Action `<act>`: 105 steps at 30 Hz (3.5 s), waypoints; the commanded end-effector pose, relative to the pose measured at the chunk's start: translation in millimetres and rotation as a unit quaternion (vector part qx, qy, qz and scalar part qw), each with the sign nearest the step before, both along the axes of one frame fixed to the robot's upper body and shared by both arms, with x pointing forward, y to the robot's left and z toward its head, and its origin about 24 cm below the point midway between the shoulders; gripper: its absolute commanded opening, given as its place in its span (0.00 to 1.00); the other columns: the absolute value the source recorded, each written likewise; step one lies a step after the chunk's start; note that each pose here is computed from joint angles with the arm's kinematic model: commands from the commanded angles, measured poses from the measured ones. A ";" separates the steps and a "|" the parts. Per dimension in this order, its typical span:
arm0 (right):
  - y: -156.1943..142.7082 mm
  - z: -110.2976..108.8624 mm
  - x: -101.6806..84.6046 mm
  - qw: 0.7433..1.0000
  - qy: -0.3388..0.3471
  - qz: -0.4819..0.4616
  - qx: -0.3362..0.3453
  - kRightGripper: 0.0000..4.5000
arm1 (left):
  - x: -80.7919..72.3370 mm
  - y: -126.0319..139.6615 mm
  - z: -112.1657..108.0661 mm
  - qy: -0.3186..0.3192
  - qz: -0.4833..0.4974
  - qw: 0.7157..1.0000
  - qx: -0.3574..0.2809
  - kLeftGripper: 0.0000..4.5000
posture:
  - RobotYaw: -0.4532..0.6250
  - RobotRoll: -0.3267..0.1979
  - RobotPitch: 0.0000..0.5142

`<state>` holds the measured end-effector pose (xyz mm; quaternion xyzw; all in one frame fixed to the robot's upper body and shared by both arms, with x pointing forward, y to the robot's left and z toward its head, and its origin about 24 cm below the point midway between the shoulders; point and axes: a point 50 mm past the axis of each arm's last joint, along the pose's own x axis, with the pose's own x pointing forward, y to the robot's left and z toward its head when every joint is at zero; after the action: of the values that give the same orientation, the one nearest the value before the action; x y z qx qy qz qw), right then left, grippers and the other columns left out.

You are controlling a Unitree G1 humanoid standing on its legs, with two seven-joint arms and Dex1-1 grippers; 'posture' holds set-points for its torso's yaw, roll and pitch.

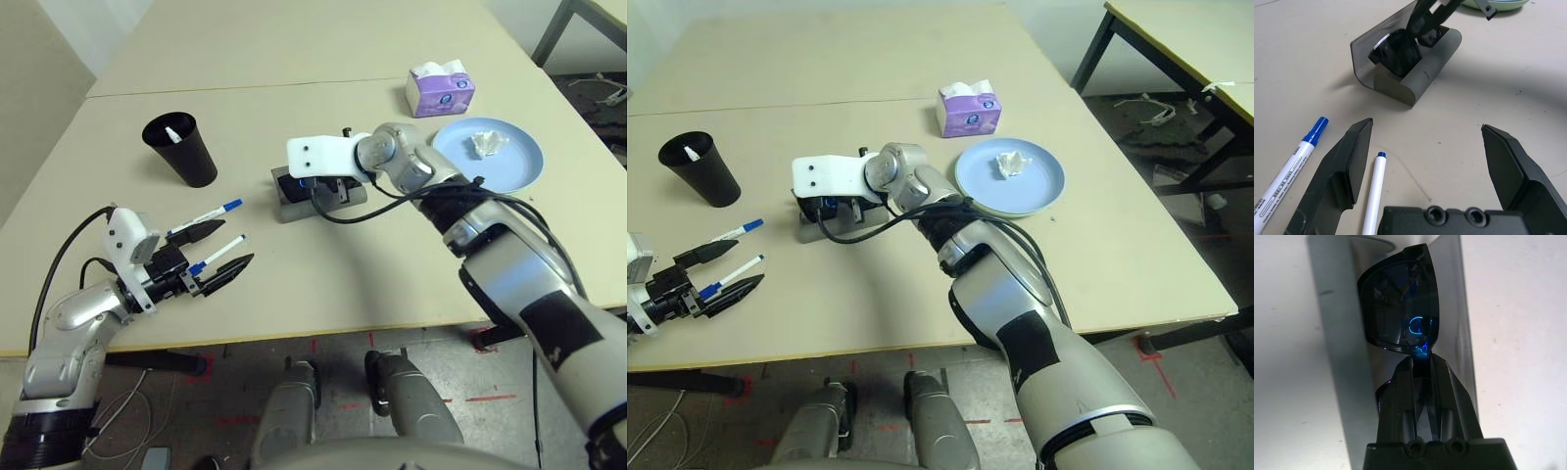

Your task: Organize and tidy the items on the table.

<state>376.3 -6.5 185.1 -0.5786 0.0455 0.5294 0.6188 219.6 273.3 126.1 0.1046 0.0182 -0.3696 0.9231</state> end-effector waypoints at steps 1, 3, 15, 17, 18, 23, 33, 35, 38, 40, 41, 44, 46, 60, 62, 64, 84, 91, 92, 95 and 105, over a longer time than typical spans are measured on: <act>1.9 -5.5 -7.0 0.999 0.034 0.016 -0.003 0.04 | -0.6 0.9 -0.3 0.004 -0.002 1.000 0.005 1.00 | 0.35 0.62 0.36; 2.7 -6.0 -10.3 0.999 0.048 0.022 -0.003 0.04 | -0.4 1.0 -0.5 0.004 -0.003 1.000 0.005 1.00 | 0.35 0.62 0.36; 3.8 -4.3 -12.6 0.998 0.053 0.013 0.005 0.43 | -2.1 2.0 -0.7 0.005 -0.001 1.000 0.006 1.00 | 0.35 0.62 0.36; 4.0 -1.8 -11.3 0.999 0.048 0.011 0.011 0.57 | -2.7 1.5 -2.2 0.008 -0.002 1.000 0.008 1.00 | 0.35 0.62 0.36; 3.9 -0.6 -10.9 0.999 0.046 0.010 0.014 0.65 | -2.8 1.5 -2.5 0.008 -0.003 1.000 0.008 1.00 | 0.35 0.62 0.36; -7.5 22.9 -4.8 0.998 0.037 -0.003 0.049 1.00 | -2.8 2.6 -2.4 0.009 -0.001 1.000 0.008 1.00 | 0.35 0.62 0.37; -81.9 127.4 -42.3 0.943 0.172 0.010 0.286 1.00 | -4.0 6.9 0.0 0.008 -0.002 1.000 0.008 1.00 | 0.34 0.62 0.38; -106.2 122.2 -46.2 0.927 0.199 -0.010 0.319 1.00 | -4.7 8.4 1.0 0.008 -0.003 1.000 0.007 1.00 | 0.34 0.62 0.38; -147.7 91.5 -52.8 0.901 0.226 -0.036 0.368 1.00 | -6.5 11.8 2.0 0.009 -0.005 1.000 0.009 1.00 | 0.34 0.62 0.38; -177.1 59.6 -60.8 0.874 0.246 -0.063 0.413 1.00 | -7.4 15.0 3.5 0.008 -0.009 1.000 0.008 1.00 | 0.32 0.62 0.39; -189.1 43.0 -65.7 0.869 0.252 -0.081 0.418 1.00 | -7.5 16.3 4.0 0.008 -0.010 1.000 0.008 1.00 | 0.32 0.62 0.39; -212.5 1.8 -76.9 0.854 0.253 -0.125 0.437 1.00 | -6.1 18.1 3.5 0.009 -0.015 1.000 0.007 1.00 | 0.31 0.62 0.39; -221.0 -25.5 -87.0 0.862 0.259 -0.117 0.421 1.00 | -4.3 17.8 2.3 0.011 -0.020 1.000 0.009 1.00 | 0.30 0.62 0.38; -216.0 -56.6 -98.8 0.873 0.238 0.015 0.425 1.00 | 16.6 29.9 4.5 0.014 0.056 0.998 0.007 1.00 | 0.31 0.62 0.35; -215.8 -57.2 -98.4 0.871 0.240 0.022 0.428 1.00 | 24.2 28.4 -0.1 0.023 0.072 0.997 0.020 1.00 | 0.31 0.62 0.34; -215.2 -58.5 -98.9 0.868 0.247 0.031 0.430 1.00 | 32.9 28.2 -5.1 0.032 0.095 0.995 0.025 0.91 | 0.31 0.62 0.34; -223.8 -59.2 -93.6 0.871 0.229 -0.002 0.434 1.00 | 98.7 2.4 -4.2 -0.011 0.127 0.992 0.019 0.01 | 0.28 0.62 0.31; -223.0 -57.9 -94.1 0.872 0.224 -0.010 0.436 1.00 | 131.1 -18.5 -5.8 -0.013 0.120 0.993 0.012 0.01 | 0.27 0.62 0.31; -222.0 -57.4 -94.5 0.871 0.223 -0.010 0.437 1.00 | 136.0 -23.0 -6.0 -0.013 0.117 0.993 0.015 0.01 | 0.26 0.62 0.31; -220.7 -56.2 -95.0 0.871 0.221 -0.011 0.439 1.00 | 144.9 -29.9 -5.9 -0.014 0.113 0.993 0.019 0.01 | 0.26 0.62 0.31; -220.1 -52.5 -94.7 0.871 0.214 -0.019 0.442 1.00 | 141.6 -54.6 -26.3 -0.007 -0.004 0.995 0.103 0.01 | 0.25 0.62 0.31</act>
<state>283.4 -226.6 132.9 -0.1171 -0.0534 0.5913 0.7961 366.2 223.0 109.4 0.1884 0.0358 -0.3388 0.9211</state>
